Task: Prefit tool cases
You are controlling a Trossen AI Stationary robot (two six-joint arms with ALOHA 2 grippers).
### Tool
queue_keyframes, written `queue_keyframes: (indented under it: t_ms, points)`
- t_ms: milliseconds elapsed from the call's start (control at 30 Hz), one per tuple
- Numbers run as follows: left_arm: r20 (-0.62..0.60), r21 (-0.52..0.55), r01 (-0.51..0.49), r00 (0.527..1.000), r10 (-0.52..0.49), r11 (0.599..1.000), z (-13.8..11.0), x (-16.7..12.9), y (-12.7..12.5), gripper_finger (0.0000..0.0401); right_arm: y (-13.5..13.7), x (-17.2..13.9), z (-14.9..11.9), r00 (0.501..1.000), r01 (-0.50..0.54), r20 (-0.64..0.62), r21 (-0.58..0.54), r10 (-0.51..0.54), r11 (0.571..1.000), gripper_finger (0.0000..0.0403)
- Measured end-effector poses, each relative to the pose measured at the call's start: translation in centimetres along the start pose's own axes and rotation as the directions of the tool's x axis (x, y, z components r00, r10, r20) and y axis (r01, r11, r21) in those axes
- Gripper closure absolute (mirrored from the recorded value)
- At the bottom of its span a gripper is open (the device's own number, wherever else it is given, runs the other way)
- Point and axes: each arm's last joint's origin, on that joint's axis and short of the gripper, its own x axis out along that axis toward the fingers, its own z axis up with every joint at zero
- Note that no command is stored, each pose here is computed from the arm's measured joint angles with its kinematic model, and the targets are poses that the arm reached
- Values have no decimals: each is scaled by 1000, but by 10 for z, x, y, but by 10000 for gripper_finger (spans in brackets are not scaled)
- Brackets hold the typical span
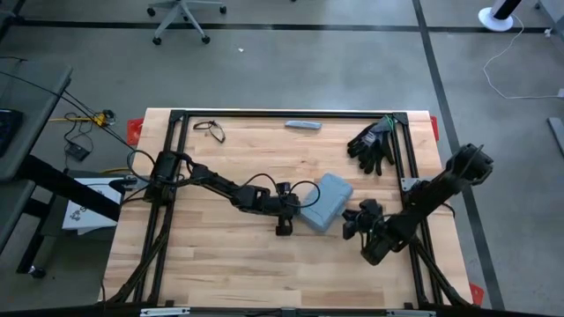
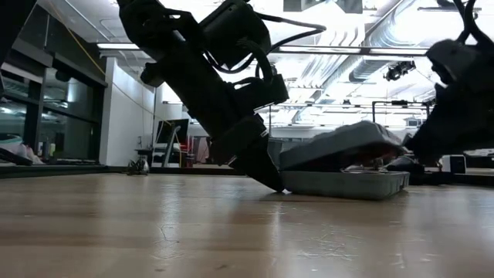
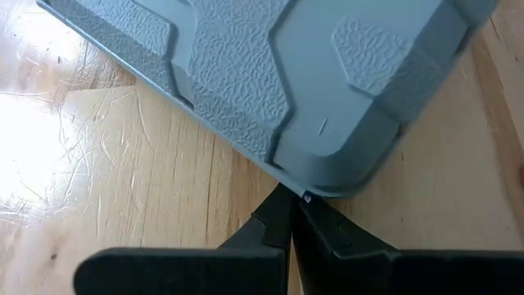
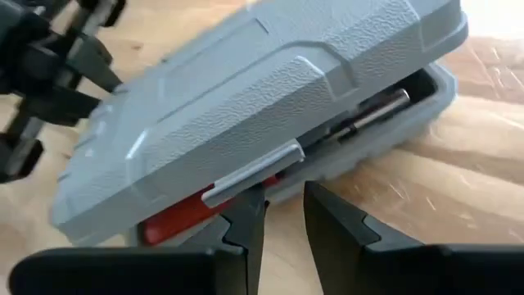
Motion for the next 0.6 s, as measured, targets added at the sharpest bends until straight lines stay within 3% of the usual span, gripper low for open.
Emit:
queue_keyframes:
  t_ms: [600]
  points:
    - [6,-2,0,1000,0,1000,1,0,0,400,11,19,18,997,4,80,-46,0,999,321]
